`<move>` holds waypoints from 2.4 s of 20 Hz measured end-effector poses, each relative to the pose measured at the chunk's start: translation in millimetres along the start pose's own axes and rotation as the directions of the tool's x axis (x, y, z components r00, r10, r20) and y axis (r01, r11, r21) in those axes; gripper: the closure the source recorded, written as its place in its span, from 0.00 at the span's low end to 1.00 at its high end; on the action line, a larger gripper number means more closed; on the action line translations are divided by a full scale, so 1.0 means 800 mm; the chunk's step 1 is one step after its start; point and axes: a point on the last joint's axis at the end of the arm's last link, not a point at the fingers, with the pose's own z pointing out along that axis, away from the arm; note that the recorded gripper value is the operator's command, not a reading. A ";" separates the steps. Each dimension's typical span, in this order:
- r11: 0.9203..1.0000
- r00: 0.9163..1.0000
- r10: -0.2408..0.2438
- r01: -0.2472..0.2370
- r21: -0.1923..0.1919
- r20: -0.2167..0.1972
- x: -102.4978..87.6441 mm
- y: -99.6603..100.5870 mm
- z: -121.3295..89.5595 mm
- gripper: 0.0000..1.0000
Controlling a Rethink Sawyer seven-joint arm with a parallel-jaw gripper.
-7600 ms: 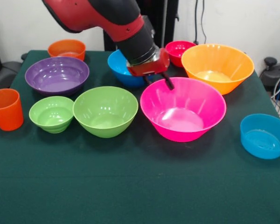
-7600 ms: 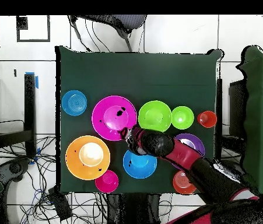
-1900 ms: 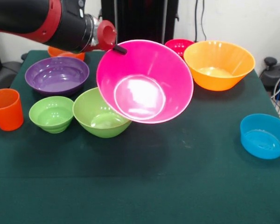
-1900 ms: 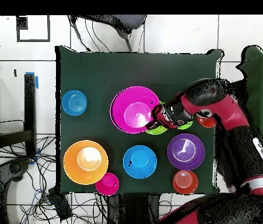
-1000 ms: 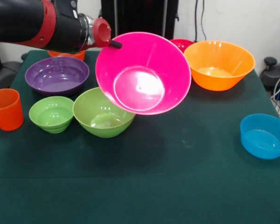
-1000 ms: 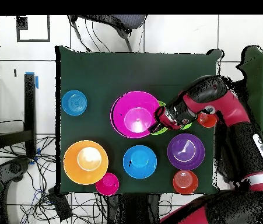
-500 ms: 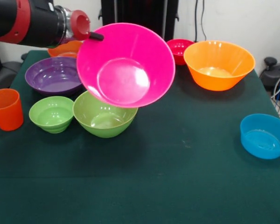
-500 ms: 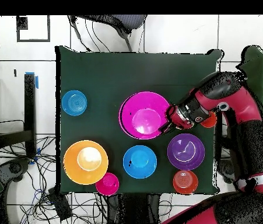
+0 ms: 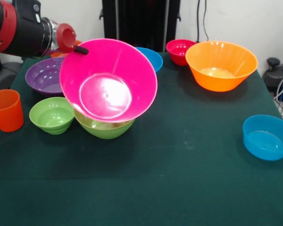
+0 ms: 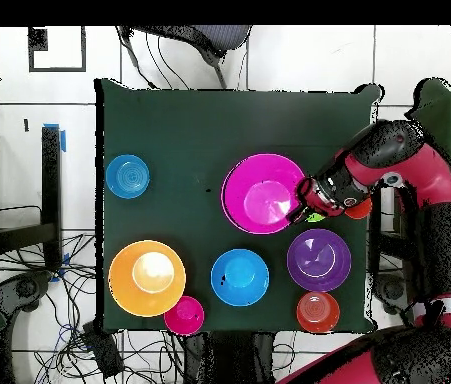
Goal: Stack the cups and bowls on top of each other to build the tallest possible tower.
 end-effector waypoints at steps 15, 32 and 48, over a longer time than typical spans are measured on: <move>0.998 0.998 -0.054 0.054 -0.028 -0.015 -0.023 -0.024 0.029 1.00; 0.993 0.983 -0.101 0.108 -0.037 0.153 -0.052 -0.062 0.031 0.00; 0.985 0.983 -0.159 0.164 -0.047 0.093 -0.042 -0.051 0.029 0.00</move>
